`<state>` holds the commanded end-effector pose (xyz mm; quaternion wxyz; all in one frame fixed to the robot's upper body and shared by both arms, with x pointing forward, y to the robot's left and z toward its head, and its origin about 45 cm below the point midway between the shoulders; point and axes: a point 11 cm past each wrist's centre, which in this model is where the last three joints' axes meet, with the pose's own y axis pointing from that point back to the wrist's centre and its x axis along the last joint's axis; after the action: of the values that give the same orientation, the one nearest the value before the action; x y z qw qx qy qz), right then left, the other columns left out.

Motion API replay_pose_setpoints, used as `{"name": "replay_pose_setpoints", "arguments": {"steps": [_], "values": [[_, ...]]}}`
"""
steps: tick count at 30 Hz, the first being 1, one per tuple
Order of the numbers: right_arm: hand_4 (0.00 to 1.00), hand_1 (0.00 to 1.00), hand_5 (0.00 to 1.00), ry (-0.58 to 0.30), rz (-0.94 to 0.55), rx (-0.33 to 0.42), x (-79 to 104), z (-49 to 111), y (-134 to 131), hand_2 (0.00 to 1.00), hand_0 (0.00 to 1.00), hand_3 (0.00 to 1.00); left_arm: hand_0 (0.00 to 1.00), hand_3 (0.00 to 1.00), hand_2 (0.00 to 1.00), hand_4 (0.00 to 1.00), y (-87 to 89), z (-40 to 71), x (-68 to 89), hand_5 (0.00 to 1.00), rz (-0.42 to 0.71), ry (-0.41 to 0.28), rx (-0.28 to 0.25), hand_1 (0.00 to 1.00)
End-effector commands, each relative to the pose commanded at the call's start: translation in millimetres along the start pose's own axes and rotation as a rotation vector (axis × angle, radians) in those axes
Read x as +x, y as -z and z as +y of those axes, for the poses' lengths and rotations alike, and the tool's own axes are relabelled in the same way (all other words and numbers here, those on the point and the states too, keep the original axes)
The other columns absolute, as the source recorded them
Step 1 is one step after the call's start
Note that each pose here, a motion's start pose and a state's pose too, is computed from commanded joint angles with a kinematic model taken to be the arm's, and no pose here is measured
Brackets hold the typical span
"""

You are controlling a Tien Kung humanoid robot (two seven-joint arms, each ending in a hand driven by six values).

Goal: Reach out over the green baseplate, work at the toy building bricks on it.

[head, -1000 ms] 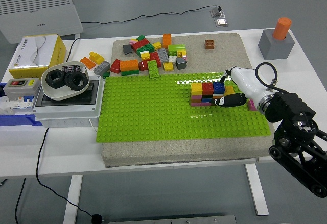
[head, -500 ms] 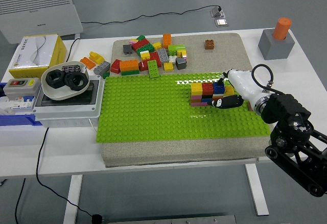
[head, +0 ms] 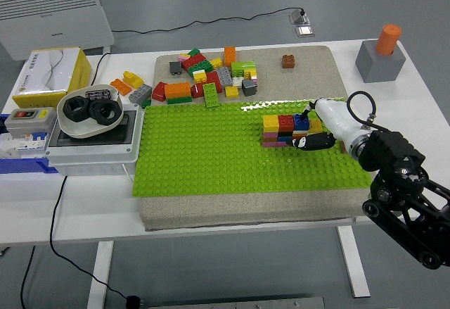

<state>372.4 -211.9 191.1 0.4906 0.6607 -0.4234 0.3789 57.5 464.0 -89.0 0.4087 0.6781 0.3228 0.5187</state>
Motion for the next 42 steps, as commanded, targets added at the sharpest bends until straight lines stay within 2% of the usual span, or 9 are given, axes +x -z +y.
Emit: {"name": "replay_pose_setpoints", "arguments": {"steps": [7,16,32,35,37,41,42], "values": [[0.921,0.794,0.555,0.014,-0.01,-0.006,-7.4,-0.2,-0.8,0.836,0.806,0.658,0.772,0.463,0.613,0.561,0.0,0.0,-0.4,0.444,0.0,0.0,0.0,0.703],[0.92,0.793,0.554,0.002,-0.023,-0.007,-4.8,-0.2,-2.7,0.836,0.805,0.658,0.772,0.463,0.612,0.56,0.1,0.0,-0.3,0.443,0.001,-0.002,-0.001,0.704],[0.912,0.793,0.545,-0.098,-0.058,0.061,18.0,9.1,9.8,0.834,0.805,0.653,0.773,0.462,0.612,0.561,1.1,-0.2,-0.7,0.445,0.001,-0.003,0.001,0.703],[0.912,0.793,0.545,-0.144,-0.127,0.091,21.6,15.4,8.7,0.834,0.805,0.653,0.773,0.462,0.612,0.561,1.0,-0.2,-0.6,0.445,0.0,-0.003,0.001,0.703],[0.905,0.791,0.534,-0.159,-0.191,0.104,17.5,19.5,3.4,0.831,0.8,0.652,0.772,0.462,0.611,0.56,1.1,-0.2,-0.6,0.444,-0.001,-0.003,0.001,0.703],[0.905,0.791,0.534,-0.176,-0.329,0.117,-0.7,26.5,-9.6,0.831,0.8,0.652,0.772,0.462,0.611,0.56,1.1,-0.2,-1.2,0.444,-0.003,-0.002,0.0,0.703],[0.891,0.762,0.51,-0.18,-0.371,0.127,-7.1,28.8,-11.5,0.802,0.763,0.652,0.772,0.462,0.611,0.56,1.1,-0.2,-1.4,0.445,-0.004,-0.002,0.0,0.703]]}}
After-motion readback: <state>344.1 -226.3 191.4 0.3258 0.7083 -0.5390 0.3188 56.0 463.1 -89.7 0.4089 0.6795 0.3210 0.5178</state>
